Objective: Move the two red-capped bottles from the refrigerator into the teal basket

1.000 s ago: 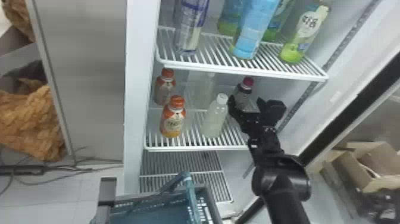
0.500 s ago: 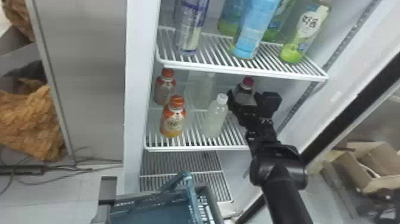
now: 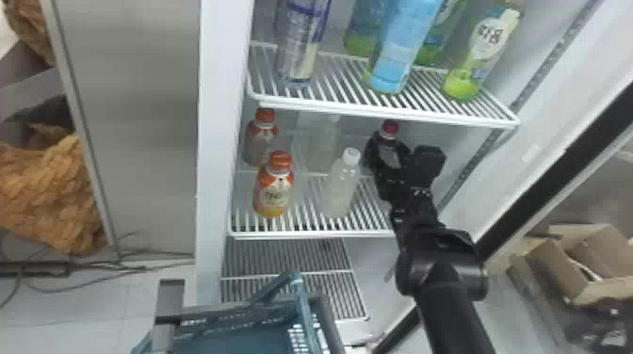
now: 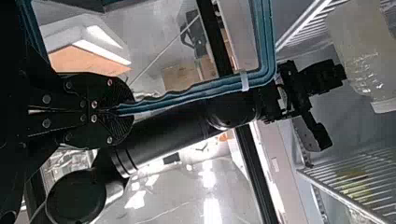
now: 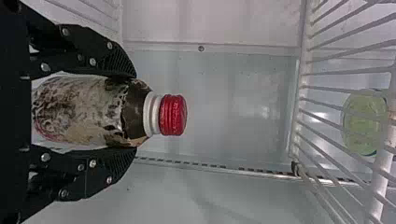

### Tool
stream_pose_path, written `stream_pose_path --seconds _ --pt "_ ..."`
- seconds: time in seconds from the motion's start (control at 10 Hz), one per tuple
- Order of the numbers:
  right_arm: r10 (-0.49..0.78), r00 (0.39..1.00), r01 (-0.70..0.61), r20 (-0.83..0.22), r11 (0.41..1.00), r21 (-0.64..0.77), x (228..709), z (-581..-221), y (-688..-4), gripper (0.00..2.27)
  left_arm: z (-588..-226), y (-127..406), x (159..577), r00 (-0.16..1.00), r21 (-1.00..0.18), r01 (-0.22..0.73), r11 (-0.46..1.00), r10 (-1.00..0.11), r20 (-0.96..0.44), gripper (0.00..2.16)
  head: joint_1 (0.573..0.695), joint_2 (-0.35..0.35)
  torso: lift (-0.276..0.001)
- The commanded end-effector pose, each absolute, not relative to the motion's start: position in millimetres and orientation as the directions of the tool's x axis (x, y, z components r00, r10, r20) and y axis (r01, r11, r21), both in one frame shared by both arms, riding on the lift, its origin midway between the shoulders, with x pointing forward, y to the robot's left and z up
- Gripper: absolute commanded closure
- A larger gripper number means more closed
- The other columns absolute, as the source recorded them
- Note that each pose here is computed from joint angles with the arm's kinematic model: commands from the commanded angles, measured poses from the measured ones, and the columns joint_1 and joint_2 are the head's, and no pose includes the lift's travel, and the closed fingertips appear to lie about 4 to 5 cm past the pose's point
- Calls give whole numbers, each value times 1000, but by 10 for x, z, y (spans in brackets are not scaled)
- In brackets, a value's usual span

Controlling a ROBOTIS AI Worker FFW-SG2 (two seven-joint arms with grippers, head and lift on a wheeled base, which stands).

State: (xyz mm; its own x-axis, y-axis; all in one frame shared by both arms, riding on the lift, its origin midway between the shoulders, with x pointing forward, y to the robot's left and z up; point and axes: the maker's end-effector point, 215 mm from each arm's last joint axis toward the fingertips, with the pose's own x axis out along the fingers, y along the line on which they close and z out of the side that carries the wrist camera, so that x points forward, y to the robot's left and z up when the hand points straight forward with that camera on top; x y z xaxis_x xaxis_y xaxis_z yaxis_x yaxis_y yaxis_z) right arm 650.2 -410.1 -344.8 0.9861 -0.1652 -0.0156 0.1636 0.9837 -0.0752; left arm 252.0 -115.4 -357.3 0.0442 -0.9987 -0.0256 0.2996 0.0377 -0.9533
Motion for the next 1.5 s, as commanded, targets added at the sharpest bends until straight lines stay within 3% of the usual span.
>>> stream_pose_path --seconds 0.0,0.8,1.4 --pt "-159 987 159 0 984 -82 6427 -3394 -4074 668 -3579 -1153 2511 43 -954 299 38 -999 -27 1133 695 -350 -228" --pt "-150 988 150 40 989 -10 5282 -3060 -4020 665 -3567 -1162 2540 50 -951 306 38 -998 -24 1133 695 -350 -228" --pt "-64 998 64 -6 997 50 4504 -2880 -3643 662 -3579 -1149 2548 53 -951 306 42 -998 -27 1133 695 -350 -228"
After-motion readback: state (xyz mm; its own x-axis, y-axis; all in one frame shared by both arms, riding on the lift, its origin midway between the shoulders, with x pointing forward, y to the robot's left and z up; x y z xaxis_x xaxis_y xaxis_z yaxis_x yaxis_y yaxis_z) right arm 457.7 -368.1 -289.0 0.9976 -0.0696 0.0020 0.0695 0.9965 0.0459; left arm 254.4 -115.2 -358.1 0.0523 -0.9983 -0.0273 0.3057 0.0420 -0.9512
